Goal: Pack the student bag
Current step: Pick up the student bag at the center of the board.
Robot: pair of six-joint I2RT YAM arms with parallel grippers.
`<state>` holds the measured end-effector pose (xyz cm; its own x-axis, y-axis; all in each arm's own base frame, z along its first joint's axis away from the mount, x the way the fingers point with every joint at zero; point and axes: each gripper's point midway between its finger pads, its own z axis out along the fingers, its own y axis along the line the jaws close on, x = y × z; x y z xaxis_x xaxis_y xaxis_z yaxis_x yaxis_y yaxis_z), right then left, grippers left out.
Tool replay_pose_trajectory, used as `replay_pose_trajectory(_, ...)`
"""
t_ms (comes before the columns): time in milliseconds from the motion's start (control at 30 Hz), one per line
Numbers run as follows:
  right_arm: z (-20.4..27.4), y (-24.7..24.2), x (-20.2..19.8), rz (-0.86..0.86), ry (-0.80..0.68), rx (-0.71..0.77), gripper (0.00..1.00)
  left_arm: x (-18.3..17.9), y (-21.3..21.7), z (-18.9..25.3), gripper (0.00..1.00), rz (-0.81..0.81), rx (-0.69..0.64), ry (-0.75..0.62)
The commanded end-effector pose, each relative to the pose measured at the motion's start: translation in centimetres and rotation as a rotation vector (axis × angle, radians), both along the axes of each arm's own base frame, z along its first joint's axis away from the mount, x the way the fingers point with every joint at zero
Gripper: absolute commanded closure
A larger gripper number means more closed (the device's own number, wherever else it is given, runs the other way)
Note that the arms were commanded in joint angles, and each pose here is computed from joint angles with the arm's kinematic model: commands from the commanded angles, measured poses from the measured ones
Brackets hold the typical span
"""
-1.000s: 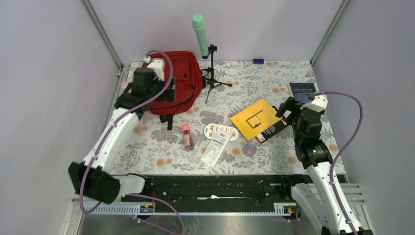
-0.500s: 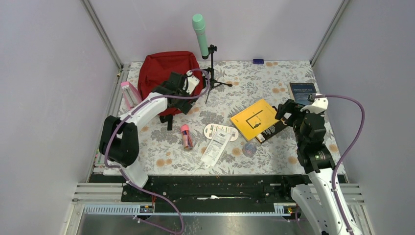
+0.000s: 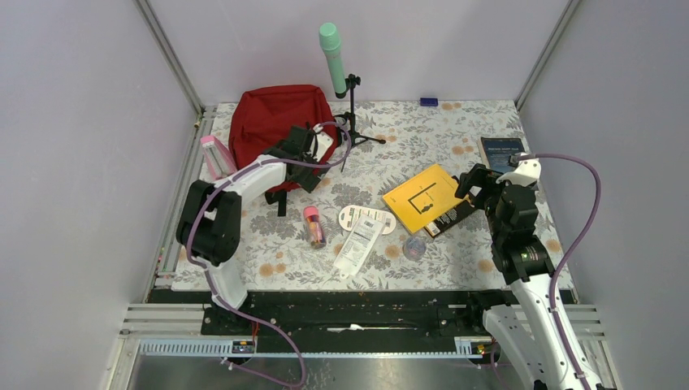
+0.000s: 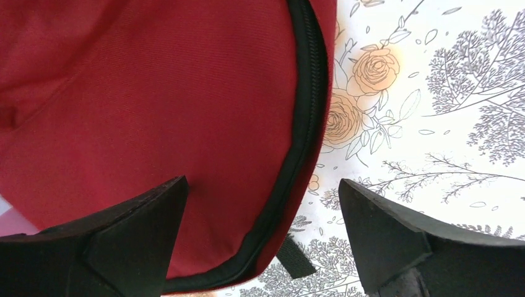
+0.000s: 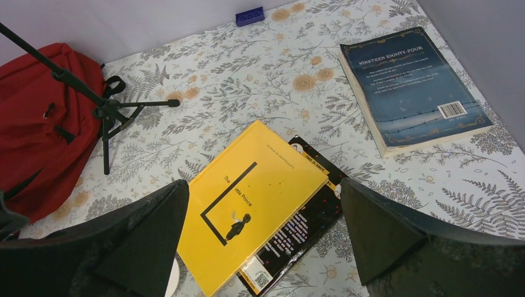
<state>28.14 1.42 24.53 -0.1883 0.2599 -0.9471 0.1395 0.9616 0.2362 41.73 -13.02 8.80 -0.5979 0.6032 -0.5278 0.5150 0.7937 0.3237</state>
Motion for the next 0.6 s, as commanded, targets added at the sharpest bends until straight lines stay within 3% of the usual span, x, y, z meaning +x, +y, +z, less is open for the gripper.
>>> replay_pose_trajectory(0,1.7,0.3,0.2,0.020,-0.044,-0.001,0.02,0.9,-0.6,-0.5,0.01,-0.009,-0.013,0.003)
replay_pose_trajectory(200,1.6,0.4,0.2,0.025,-0.042,0.001,0.02,1.4,0.3,-2.4,0.03,0.041,0.040,0.030)
replay_pose_trajectory(233,1.6,0.3,0.2,0.023,-0.043,0.002,0.02,1.6,0.4,-2.5,0.07,0.051,0.049,0.029)
replay_pose_trajectory(333,1.5,0.3,0.2,0.023,-0.041,0.002,0.02,2.1,1.4,-2.4,0.30,0.098,0.098,0.008)
replay_pose_trajectory(467,1.5,0.3,0.2,0.017,-0.041,0.003,0.02,2.3,2.1,-2.6,0.39,0.116,0.129,-0.016)
replay_pose_trajectory(567,1.5,0.1,0.2,0.008,-0.042,0.004,0.02,2.3,2.0,-2.7,0.60,0.111,0.129,-0.019)
